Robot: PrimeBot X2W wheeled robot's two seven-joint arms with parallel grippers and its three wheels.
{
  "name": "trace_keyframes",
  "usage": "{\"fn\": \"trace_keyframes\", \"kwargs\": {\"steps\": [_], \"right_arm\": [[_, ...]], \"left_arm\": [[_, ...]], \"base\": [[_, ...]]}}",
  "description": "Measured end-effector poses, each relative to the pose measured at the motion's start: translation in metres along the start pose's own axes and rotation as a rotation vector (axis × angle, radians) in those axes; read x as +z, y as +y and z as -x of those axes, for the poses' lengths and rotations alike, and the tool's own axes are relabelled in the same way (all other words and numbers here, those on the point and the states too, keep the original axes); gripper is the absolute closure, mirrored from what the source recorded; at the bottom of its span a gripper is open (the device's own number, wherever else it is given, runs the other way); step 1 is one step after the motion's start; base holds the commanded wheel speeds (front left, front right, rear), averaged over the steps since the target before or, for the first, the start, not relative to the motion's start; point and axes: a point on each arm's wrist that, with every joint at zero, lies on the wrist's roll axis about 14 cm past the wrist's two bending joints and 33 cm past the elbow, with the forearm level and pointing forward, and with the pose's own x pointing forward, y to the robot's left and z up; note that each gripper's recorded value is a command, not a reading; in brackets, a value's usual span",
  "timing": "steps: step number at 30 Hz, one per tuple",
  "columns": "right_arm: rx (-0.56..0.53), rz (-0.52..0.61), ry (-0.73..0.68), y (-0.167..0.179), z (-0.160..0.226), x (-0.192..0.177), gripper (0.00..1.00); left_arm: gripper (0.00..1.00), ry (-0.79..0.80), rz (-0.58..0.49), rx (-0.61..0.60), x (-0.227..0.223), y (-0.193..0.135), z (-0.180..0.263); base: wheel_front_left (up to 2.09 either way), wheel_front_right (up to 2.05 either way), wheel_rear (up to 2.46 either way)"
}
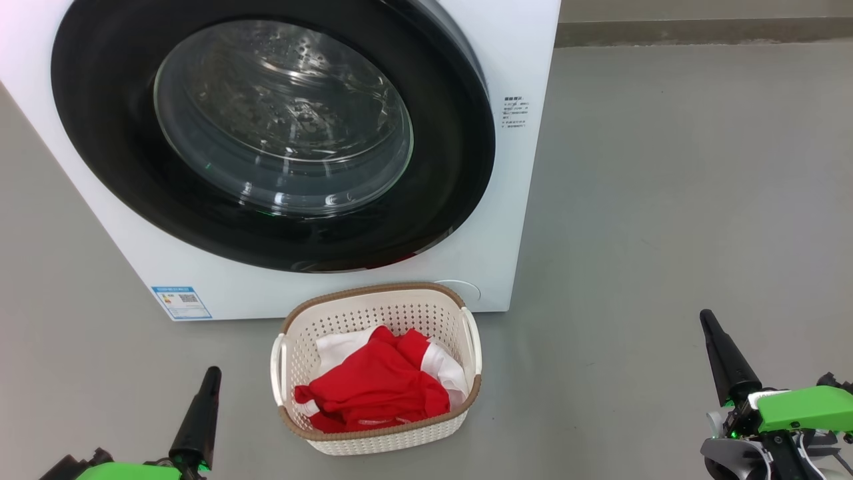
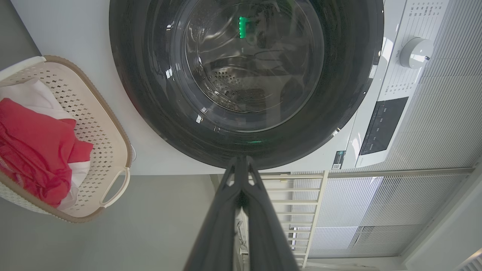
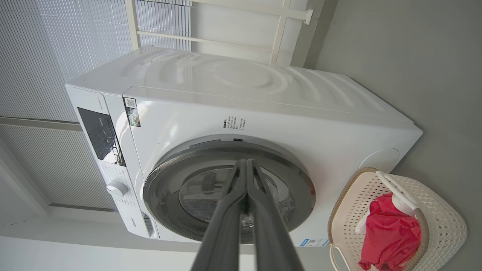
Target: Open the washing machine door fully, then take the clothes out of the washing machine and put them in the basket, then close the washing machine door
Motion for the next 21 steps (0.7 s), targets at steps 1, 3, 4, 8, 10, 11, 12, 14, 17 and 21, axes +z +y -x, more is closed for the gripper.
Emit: {"fn": "trace_keyframes", "kwargs": {"steps": [1, 3, 4, 8, 10, 11, 12, 14, 17, 21], "right_arm": [[0.000, 0.000, 0.000, 0.0000, 0.0000, 0.0000, 1.00], [0.000, 0.000, 0.000, 0.0000, 0.0000, 0.0000, 1.00], [0.000, 0.000, 0.000, 0.0000, 0.0000, 0.0000, 1.00], [0.000, 0.000, 0.000, 0.0000, 0.0000, 0.0000, 1.00], [0.000, 0.000, 0.000, 0.0000, 0.0000, 0.0000, 1.00], [0.000, 0.000, 0.000, 0.0000, 0.0000, 0.0000, 1.00], [0.000, 0.000, 0.000, 0.0000, 0.0000, 0.0000, 1.00], [0.000, 0.000, 0.000, 0.0000, 0.0000, 0.0000, 1.00], [0.000, 0.000, 0.000, 0.0000, 0.0000, 0.0000, 1.00], [0.000, 0.000, 0.000, 0.0000, 0.0000, 0.0000, 1.00]], "left_arm": [[1.00, 0.000, 0.000, 0.000, 0.0000, 0.0000, 0.0000], [1.00, 0.000, 0.000, 0.000, 0.0000, 0.0000, 0.0000], [1.00, 0.000, 0.000, 0.000, 0.0000, 0.0000, 0.0000], [1.00, 0.000, 0.000, 0.000, 0.0000, 0.0000, 0.0000], [1.00, 0.000, 0.000, 0.000, 0.0000, 0.0000, 0.0000], [1.00, 0.000, 0.000, 0.000, 0.0000, 0.0000, 0.0000], [1.00, 0.000, 0.000, 0.000, 0.0000, 0.0000, 0.0000], [1.00, 0.000, 0.000, 0.000, 0.0000, 0.0000, 0.0000], [1.00, 0.000, 0.000, 0.000, 0.0000, 0.0000, 0.0000], [1.00, 0.000, 0.000, 0.000, 0.0000, 0.0000, 0.0000]], "base": [[0.00, 0.00, 0.00], [0.00, 0.00, 0.00], [0.00, 0.00, 0.00], [0.00, 0.00, 0.00], [0.00, 0.00, 0.00], [0.00, 0.00, 0.00], [0.00, 0.00, 0.00], [0.00, 0.00, 0.00], [0.00, 0.00, 0.00], [0.00, 0.00, 0.00]]}}
